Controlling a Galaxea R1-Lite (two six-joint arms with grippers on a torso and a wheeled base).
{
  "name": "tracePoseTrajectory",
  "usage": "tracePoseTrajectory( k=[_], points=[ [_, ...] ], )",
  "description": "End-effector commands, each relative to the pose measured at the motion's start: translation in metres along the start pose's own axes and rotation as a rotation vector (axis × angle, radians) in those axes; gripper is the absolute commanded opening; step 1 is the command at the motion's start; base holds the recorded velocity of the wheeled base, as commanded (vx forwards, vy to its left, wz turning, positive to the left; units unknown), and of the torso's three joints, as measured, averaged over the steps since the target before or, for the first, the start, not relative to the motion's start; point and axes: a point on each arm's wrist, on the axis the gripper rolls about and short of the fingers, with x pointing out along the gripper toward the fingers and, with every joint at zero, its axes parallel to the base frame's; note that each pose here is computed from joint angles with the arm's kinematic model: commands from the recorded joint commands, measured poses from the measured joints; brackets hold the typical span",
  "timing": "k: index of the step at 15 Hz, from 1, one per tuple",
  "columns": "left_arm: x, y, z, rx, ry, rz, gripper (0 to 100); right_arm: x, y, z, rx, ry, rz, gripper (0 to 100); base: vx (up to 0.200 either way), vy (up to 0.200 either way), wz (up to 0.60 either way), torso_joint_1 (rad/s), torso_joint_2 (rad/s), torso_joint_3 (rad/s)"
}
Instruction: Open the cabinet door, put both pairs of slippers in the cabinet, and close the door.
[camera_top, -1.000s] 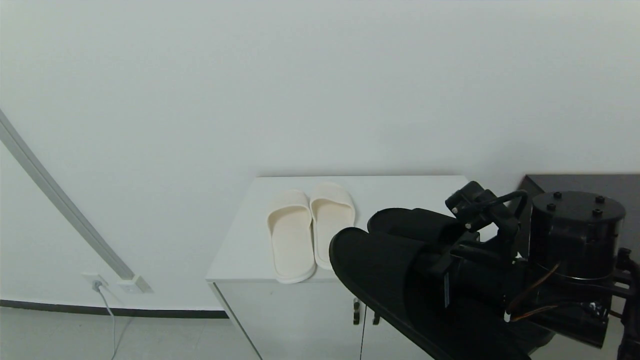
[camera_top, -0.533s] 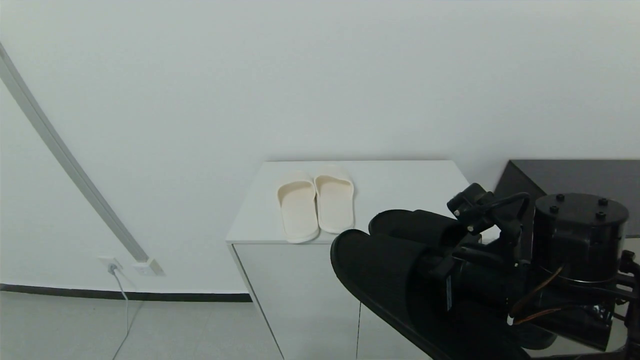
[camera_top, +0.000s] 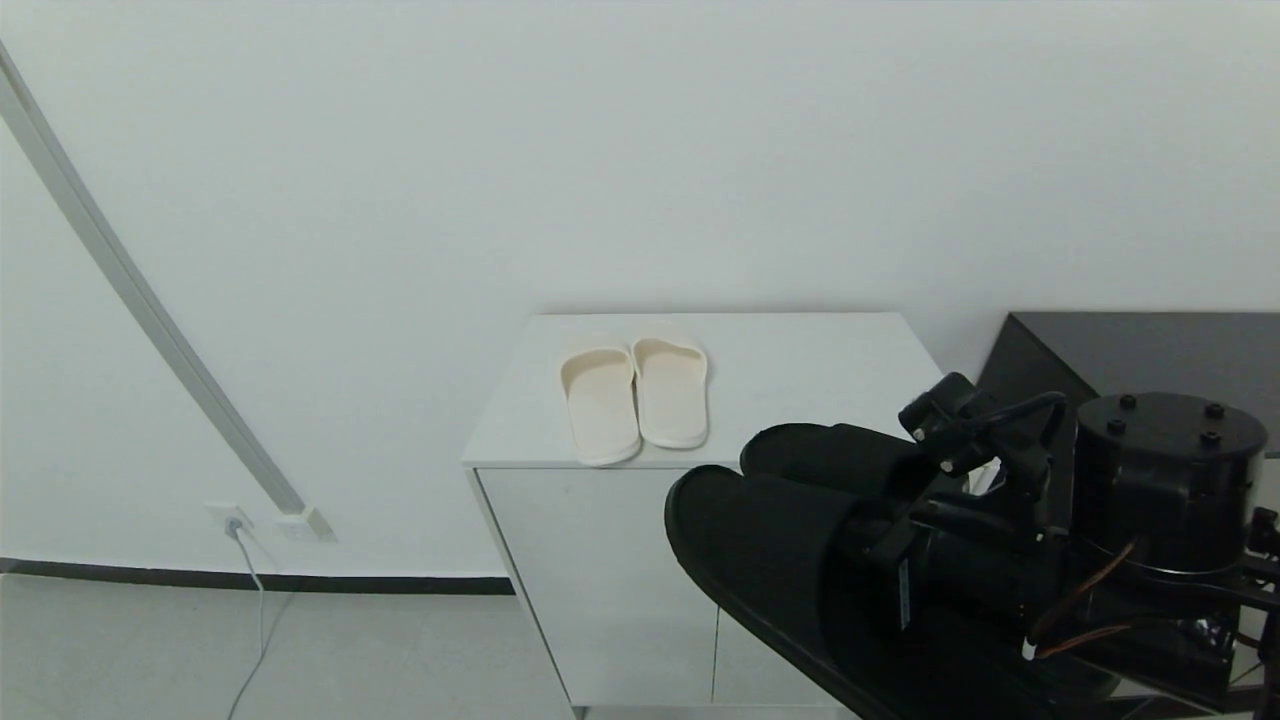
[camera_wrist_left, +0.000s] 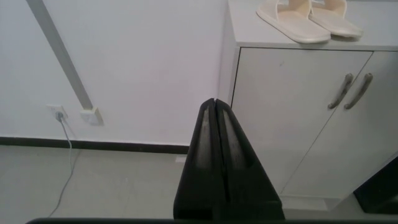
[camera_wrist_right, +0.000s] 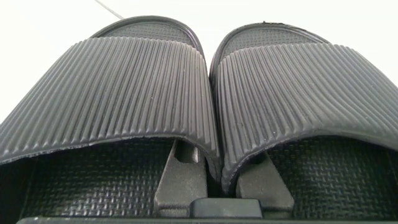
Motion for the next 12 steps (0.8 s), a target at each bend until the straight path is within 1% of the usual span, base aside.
tracePoseTrajectory(
  k=[1, 6, 12],
  points=[
    [0.0001, 0.0, 0.0, 0.0, 0.001, 0.0, 0, 0.0005, 0.0, -0.0013, 0.0, 0.005, -0.001, 0, 0.0, 0.0, 0.0, 0.0, 0.0, 0.0],
    [0.0001, 0.0, 0.0, 0.001, 0.001, 0.0, 0, 0.0015, -0.0002, -0.0042, -0.004, 0.016, -0.003, 0, 0.0, 0.0, 0.0, 0.0, 0.0, 0.0],
    [0.0001, 0.0001, 0.0, 0.001, 0.001, 0.003, 0, 0.0017, -0.0002, -0.005, -0.003, 0.019, -0.001, 0, 0.0, 0.0, 0.0, -0.147, 0.34, 0.188]
  ],
)
